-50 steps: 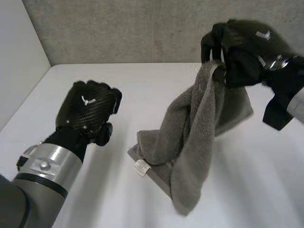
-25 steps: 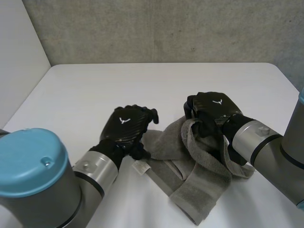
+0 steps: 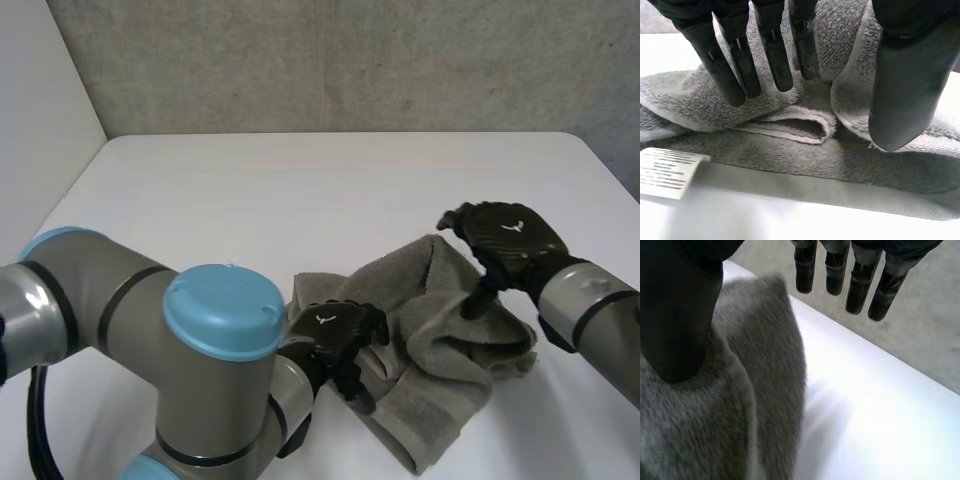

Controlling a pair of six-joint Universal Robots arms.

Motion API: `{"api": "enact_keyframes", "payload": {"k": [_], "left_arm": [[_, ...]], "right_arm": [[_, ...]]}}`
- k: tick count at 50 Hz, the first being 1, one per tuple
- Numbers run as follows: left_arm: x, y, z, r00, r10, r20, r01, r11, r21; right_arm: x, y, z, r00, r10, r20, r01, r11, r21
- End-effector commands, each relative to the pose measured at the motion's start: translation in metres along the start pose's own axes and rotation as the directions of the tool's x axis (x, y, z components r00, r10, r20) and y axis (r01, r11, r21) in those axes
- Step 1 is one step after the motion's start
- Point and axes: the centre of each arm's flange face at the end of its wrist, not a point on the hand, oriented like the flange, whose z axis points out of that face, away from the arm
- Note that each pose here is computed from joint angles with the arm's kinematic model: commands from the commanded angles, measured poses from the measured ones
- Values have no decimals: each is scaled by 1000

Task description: Fold the towel.

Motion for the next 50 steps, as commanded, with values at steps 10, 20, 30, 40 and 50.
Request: {"api": "enact_keyframes", "payload": {"k": [10, 20, 30, 40, 50], "left_arm": [[27, 21, 8, 1000, -2, 11, 4, 993, -115], [42, 22, 5, 1000, 0, -22, -2, 994, -112], [48, 39, 16, 1000, 19, -24, -22, 990, -141], [49, 52, 26, 999, 32, -15, -34, 987, -160], [47, 16, 9, 996, 47, 79, -44, 998, -35]], "right_arm": [[39, 38, -13, 996, 73, -42, -76, 995, -72], [41, 52, -7, 994, 107, -16, -108, 988, -109], [37, 62, -1, 992, 124, 7, -121, 983, -138], [36, 62, -1, 993, 121, 12, -118, 984, -132], [47, 45, 5, 995, 98, -11, -99, 993, -66]]}}
